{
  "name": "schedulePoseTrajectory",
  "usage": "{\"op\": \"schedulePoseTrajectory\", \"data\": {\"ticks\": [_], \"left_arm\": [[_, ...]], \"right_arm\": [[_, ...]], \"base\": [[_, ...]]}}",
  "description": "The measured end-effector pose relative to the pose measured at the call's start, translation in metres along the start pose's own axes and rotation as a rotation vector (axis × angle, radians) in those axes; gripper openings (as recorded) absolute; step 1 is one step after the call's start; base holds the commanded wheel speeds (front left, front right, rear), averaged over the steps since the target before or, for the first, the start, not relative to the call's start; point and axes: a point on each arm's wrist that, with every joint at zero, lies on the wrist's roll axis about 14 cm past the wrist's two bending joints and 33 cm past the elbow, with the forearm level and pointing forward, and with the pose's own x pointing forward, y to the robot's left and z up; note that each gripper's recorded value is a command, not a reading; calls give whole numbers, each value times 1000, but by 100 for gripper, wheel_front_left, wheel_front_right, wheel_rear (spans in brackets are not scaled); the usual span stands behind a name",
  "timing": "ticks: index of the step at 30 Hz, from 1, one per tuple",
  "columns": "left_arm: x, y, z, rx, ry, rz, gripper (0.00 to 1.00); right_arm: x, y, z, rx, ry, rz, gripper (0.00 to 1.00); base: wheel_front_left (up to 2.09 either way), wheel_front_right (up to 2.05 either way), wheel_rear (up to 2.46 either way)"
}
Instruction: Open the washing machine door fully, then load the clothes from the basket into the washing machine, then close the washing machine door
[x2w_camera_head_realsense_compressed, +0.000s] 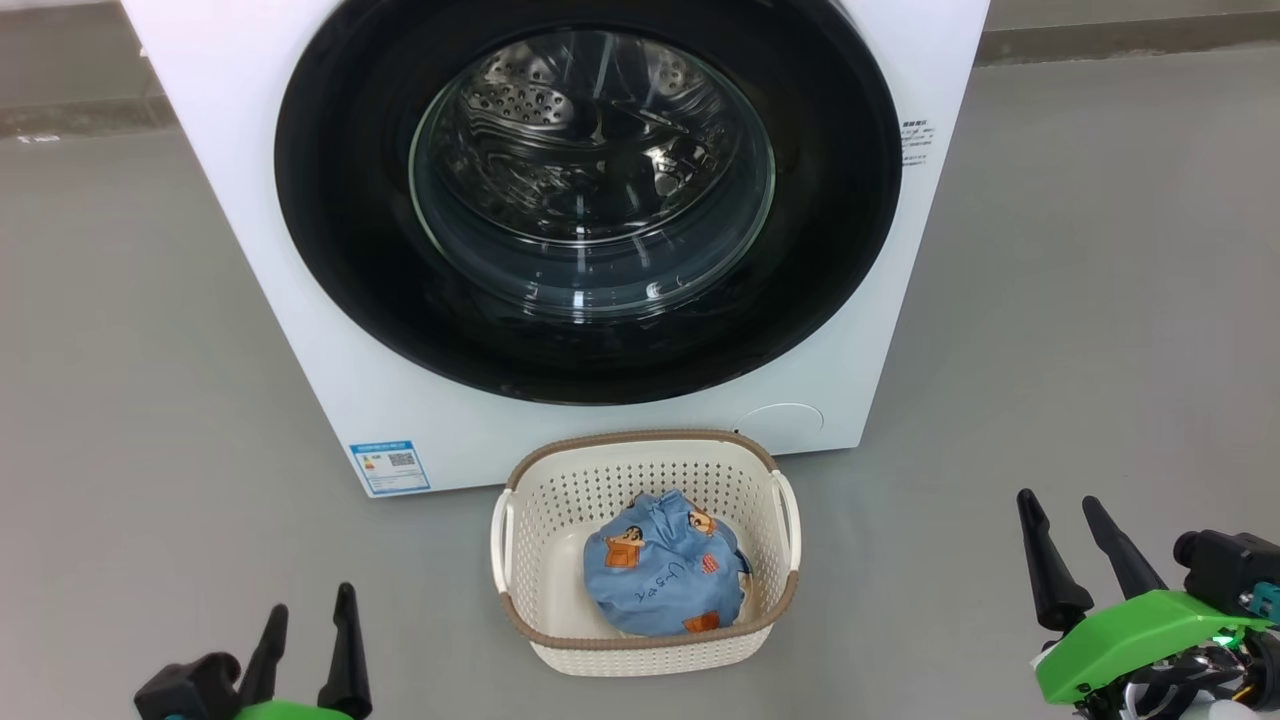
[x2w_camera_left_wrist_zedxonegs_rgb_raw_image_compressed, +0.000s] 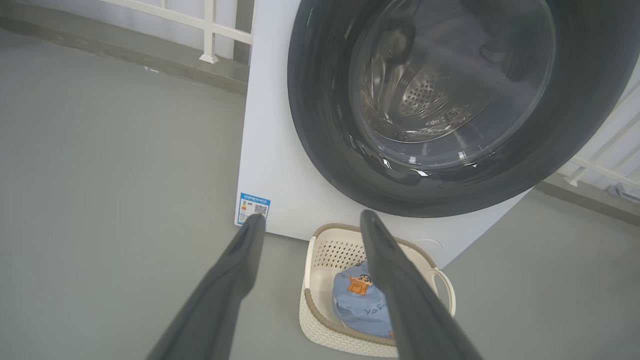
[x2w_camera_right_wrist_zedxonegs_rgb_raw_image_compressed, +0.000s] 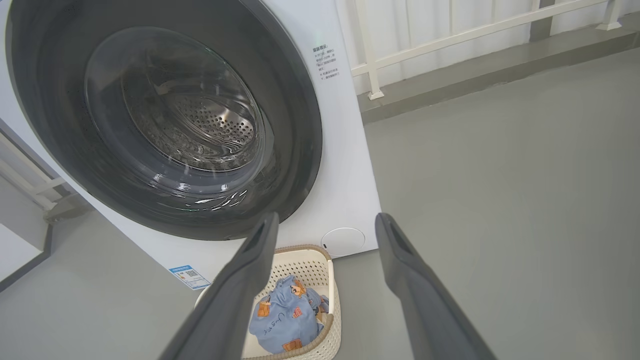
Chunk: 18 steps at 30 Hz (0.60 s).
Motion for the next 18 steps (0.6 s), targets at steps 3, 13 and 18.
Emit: {"op": "schedulePoseTrajectory", "data": {"ticks": [3, 13, 18], "left_arm": [[2, -1, 3, 34, -13, -4, 100], [1, -3, 5, 127, -36, -12, 100], [1, -2, 6, 179, -46, -15, 100]], "right_arm": [[0, 0, 0, -41, 0, 2, 100], [0, 3, 2, -174, 2, 17, 100], [0, 4, 2, -229, 4, 22, 100]], "base": [[0, 0, 0], [0, 0, 0], [0, 0, 0]]}}
